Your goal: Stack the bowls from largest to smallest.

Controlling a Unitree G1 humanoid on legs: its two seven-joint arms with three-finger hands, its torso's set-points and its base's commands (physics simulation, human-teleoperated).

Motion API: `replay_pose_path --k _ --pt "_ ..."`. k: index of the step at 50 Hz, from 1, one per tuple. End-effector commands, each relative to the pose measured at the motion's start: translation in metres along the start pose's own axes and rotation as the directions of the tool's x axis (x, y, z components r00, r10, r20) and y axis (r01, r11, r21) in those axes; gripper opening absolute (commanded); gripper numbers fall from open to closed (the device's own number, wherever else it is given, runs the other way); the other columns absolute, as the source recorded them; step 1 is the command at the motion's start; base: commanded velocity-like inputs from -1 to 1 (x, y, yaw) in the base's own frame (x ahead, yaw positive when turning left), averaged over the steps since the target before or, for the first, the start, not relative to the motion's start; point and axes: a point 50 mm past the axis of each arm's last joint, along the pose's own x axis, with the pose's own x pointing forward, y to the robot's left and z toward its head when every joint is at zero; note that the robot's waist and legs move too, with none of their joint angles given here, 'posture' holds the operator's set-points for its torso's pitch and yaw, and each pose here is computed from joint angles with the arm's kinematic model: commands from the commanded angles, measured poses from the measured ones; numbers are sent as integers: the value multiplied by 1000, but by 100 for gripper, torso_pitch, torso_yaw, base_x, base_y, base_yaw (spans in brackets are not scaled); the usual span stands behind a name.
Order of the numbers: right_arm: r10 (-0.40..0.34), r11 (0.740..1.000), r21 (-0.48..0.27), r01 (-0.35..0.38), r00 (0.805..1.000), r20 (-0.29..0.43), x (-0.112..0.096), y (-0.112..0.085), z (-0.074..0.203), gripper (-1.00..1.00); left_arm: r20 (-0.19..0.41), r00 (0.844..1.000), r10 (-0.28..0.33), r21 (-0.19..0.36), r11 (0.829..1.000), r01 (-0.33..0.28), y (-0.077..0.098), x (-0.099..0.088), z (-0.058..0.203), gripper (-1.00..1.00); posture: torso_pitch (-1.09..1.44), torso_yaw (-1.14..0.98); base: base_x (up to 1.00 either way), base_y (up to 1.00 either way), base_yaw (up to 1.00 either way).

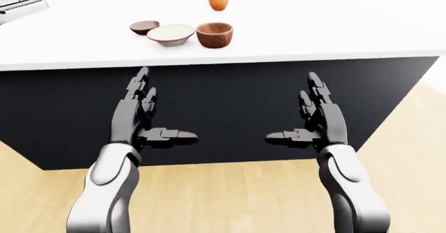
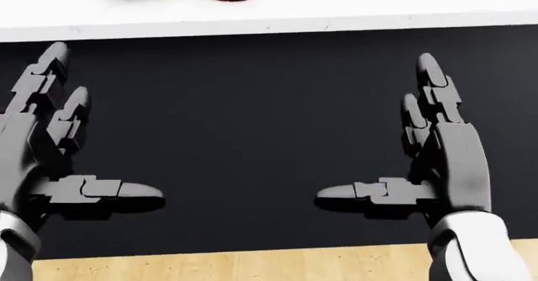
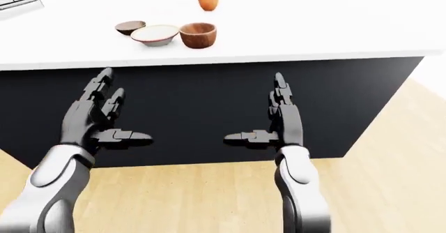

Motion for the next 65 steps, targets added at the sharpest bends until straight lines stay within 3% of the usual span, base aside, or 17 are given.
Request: replay_pose_path --k 1,25,45,65 --pt "27 1000 5 -28 994 101 -1 5 20 100 71 997 15 15 1000 -16 4 -1 16 100 0 0 38 54 0" --pt "65 998 7 -67 986 155 -2 11 43 100 88 996 -6 50 999 2 -1 6 43 100 0 0 41 39 0" --pt "108 993 9 -115 958 266 -17 19 85 100 124 992 13 59 998 -20 16 -2 69 100 0 0 39 60 0" --pt "111 992 24 -123 951 290 -16 12 84 100 128 992 -14 48 999 8 8 -2 75 100 0 0 1 53 0"
